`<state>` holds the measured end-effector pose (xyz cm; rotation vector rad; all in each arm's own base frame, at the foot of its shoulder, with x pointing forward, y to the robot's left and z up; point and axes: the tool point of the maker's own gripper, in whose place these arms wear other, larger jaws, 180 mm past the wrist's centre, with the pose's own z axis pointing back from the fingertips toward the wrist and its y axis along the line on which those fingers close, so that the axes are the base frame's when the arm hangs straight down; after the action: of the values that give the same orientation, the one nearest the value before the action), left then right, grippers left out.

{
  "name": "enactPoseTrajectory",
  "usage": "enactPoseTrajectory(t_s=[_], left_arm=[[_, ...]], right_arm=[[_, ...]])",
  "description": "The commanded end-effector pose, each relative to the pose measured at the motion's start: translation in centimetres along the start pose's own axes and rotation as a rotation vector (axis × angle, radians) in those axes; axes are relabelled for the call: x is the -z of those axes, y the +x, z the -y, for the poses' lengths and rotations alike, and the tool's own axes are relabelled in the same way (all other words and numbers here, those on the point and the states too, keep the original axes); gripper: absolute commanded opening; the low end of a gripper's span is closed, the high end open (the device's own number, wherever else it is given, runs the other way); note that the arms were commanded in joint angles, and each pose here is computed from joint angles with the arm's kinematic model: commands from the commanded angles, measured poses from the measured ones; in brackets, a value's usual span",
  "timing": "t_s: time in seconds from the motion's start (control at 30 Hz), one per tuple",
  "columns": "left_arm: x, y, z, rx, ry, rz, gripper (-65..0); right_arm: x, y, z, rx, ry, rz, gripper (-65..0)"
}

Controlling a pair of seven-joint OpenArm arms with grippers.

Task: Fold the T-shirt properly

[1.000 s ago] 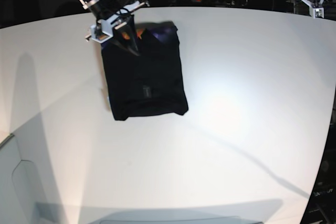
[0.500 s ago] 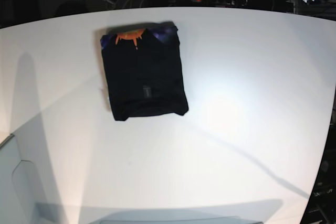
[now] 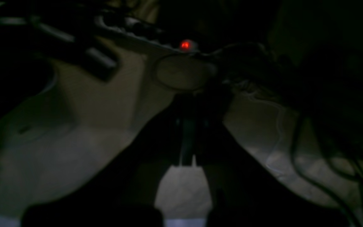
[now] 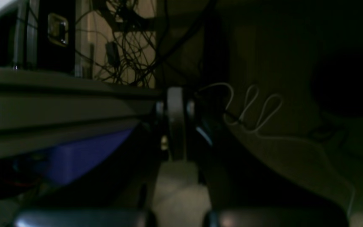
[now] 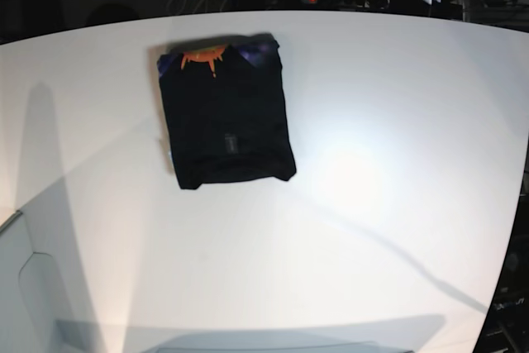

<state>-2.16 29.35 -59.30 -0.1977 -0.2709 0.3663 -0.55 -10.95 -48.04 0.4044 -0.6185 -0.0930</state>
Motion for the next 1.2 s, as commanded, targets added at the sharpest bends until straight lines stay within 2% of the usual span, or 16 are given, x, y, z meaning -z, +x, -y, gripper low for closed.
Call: enactPoseTrajectory(t_s=[0.0, 0.1, 0.23, 0.3, 0.37, 0.5, 0.53, 0.6, 0.7, 0.8, 0.93, 1.03, 1.17], left_arm=[[-0.1, -0.2, -0.2, 0.013, -0.006, -0.010, -65.0], [1.1, -0.7, 1.3, 0.039, -0.038, -0.017, -65.0], [1.8, -0.9, 0.1, 0.099, 0.074, -0.020, -65.0], [2.1, -1.4, 0.4, 0.127, 0.088, -0.038, -65.0], [3.2, -1.0, 1.9, 0.148, 0.074, -0.043, -65.0], [4.6, -2.0, 3.0, 0.144, 0.112, -0.080, -65.0], [4.9, -2.2, 3.1, 0.143, 0.131, -0.094, -65.0], [5.4, -2.2, 3.0, 0.158, 0.164, -0.110, -65.0], [5.9, -3.0, 4.2, 0.187, 0.161, -0.131, -65.0], [6.2, -3.5, 4.9, 0.189, 0.153, -0.139, -65.0], [6.5, -4.1, 6.0, 0.181, 0.135, -0.143, -65.0], [6.8, -3.9, 6.5, 0.180, 0.129, -0.140, -65.0], [7.2, -3.0, 7.0, 0.182, 0.122, -0.127, -65.0]], right_arm=[[-0.1, -1.2, 0.0, 0.021, 0.006, -0.023, -65.0], [1.8, -3.1, 0.5, -0.001, 0.010, -0.094, -65.0], [3.3, -5.4, 0.2, 0.002, 0.029, -0.124, -65.0], [4.3, -6.5, -0.1, 0.010, 0.048, -0.135, -65.0], [5.2, -8.7, -0.1, 0.039, 0.053, -0.186, -65.0], [6.1, -14.6, 5.1, 0.028, -0.181, -0.370, -65.0], [6.0, -15.2, 6.3, 0.016, -0.236, -0.387, -65.0], [5.7, -15.5, 8.0, -0.016, -0.329, -0.368, -65.0], [5.8, -14.4, 8.9, -0.067, -0.389, -0.308, -65.0], [5.9, -14.1, 9.5, -0.108, -0.436, -0.314, -65.0], [7.5, -12.5, 9.4, -0.142, -0.466, -0.285, -65.0], [7.0, -12.1, 10.6, -0.218, -0.544, -0.291, -65.0], [7.5, -11.7, 9.7, -0.358, -0.534, -0.303, -65.0]])
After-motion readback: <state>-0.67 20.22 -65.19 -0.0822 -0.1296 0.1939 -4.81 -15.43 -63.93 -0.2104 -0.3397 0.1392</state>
